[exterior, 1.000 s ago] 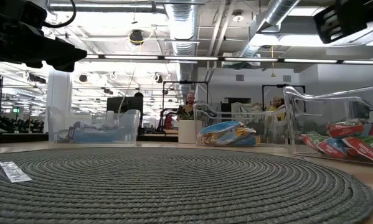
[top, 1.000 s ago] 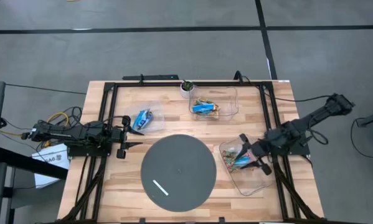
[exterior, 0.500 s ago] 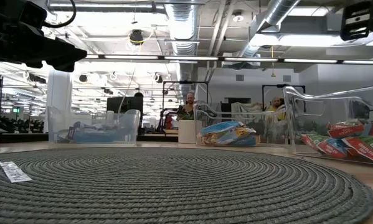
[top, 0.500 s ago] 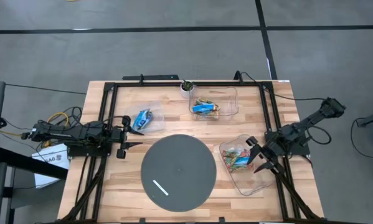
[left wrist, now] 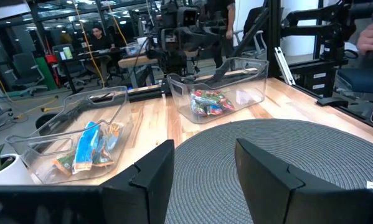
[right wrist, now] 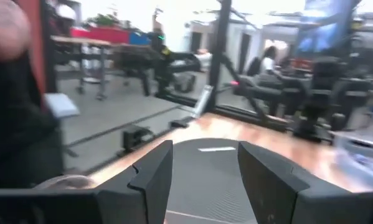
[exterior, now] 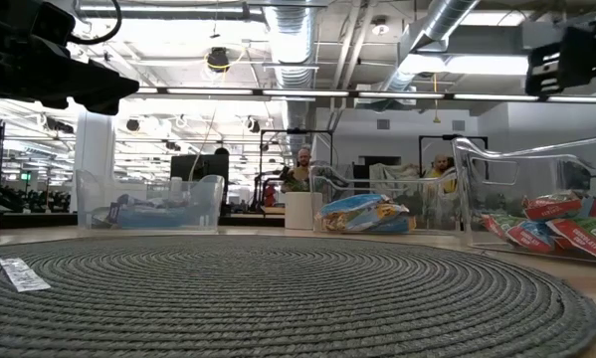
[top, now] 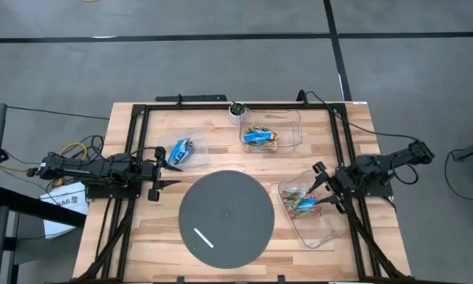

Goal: Pick and place Granola Bars by type
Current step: Return to Home Position

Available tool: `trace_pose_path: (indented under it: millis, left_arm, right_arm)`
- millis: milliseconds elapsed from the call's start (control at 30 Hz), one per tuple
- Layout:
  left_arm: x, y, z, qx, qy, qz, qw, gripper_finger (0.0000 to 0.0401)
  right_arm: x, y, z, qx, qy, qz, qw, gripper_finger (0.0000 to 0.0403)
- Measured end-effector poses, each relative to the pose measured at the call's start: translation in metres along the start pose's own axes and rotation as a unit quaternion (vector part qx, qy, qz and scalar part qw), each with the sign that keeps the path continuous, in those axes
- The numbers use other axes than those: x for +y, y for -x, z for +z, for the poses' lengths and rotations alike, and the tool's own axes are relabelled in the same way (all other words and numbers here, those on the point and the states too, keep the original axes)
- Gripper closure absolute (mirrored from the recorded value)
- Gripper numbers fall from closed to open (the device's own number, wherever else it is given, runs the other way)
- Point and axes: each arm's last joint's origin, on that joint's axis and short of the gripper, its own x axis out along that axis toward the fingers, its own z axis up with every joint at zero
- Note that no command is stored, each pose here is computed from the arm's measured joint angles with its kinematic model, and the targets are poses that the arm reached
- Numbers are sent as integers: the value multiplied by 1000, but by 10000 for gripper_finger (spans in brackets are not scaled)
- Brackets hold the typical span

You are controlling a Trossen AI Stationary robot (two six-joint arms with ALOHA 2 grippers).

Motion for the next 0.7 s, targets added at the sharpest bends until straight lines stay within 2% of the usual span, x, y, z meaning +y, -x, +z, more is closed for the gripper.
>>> trace_pose_path:
  millis: [167,367,700]
  left_arm:
    - [0,0,0,0,0,0,1000,238]
    - [0,0,0,0,0,0,1000,238]
    - [0,0,0,0,0,0,1000,238]
  right_arm:
    - [-7,1,-2,15,16,-51,998,230]
    - [-13,1,-6,33,-6,-83,996,231]
    - [-15,1,-7,26,-138,-98,985,232]
